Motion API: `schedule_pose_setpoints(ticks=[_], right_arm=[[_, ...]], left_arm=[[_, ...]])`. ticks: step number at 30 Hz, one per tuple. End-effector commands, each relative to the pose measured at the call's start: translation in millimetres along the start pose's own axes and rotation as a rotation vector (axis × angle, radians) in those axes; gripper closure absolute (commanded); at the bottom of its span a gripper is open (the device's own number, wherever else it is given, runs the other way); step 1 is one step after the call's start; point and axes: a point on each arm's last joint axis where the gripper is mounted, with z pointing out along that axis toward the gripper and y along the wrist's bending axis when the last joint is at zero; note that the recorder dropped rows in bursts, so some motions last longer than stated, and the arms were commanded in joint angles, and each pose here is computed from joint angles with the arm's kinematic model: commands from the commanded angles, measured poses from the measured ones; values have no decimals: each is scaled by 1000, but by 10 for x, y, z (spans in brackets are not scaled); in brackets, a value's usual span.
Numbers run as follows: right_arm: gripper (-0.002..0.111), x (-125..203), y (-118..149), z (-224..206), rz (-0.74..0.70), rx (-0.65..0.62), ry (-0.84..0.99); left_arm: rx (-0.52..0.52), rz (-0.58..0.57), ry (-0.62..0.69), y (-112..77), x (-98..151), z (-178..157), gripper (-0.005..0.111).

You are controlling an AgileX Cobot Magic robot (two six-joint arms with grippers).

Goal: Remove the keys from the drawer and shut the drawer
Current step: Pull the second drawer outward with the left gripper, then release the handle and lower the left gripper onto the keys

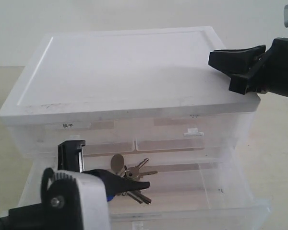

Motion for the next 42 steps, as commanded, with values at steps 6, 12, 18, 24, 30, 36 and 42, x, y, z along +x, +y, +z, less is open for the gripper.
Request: schedule_pose_setpoints(ticks=[6,12,18,24,30,36,42], right_arm=[[108,93,-1,15,-21,-12,62],[108,93,-1,15,-21,-12,62],[108,94,-3,15,-21,-10,63],[108,94,-3,15,-21,-10,63],[108,94,-3,15,-21,-10,63],[108,94,-3,15,-21,-10,63],[108,95,-4,15,-21,-9,65]], left_arm=[[29,16,214,-65,283,319,48],[48,25,233,-104,314,362,89],[190,29,150,-200,220,291,102],[241,-15,91,-213,155,190,102],[204,-17,82,-167,165,131,101],[205,-18,80,-166,162,126,57],[189,-221,39,-98,33,73,35]])
